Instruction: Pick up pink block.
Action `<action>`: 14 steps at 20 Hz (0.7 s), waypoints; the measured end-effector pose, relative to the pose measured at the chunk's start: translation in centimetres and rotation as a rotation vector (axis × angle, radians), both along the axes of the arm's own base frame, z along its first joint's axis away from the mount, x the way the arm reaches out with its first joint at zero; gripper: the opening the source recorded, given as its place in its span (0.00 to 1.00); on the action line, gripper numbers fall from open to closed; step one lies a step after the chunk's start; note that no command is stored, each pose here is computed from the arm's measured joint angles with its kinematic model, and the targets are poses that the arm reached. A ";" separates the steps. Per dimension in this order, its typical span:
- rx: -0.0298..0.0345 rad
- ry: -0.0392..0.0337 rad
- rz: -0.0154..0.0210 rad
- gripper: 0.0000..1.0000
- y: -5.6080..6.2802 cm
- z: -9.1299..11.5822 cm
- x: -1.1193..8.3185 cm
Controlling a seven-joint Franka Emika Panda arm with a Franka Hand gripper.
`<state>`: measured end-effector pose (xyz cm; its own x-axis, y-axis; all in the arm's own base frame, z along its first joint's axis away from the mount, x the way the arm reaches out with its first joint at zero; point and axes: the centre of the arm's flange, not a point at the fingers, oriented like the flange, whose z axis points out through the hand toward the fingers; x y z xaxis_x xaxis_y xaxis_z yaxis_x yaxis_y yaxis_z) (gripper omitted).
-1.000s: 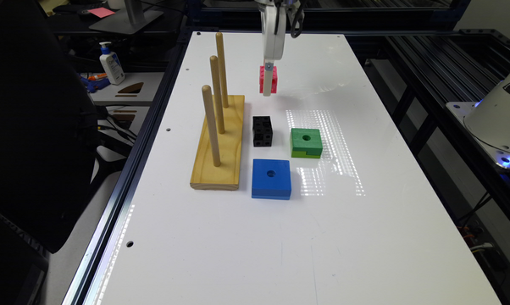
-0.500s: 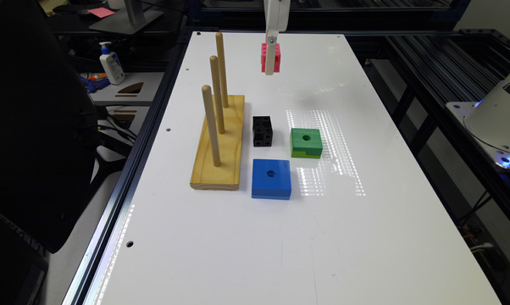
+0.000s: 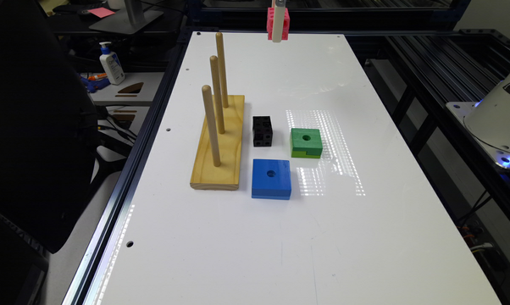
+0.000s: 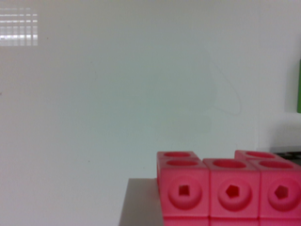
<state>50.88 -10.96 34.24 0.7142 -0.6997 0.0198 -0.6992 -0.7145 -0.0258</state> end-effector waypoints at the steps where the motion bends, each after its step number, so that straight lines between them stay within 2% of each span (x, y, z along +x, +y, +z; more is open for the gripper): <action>1: 0.0003 0.0009 0.0000 0.00 0.0 -0.1 0.00; 7: 0.0017 0.0048 0.0000 0.00 0.0 -0.3 0.01; 14: 0.0018 0.0051 0.0000 0.00 0.0 -0.3 0.01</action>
<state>50.89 -10.96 33.95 0.7143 -0.6997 0.0149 -0.6993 -0.7144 -0.0236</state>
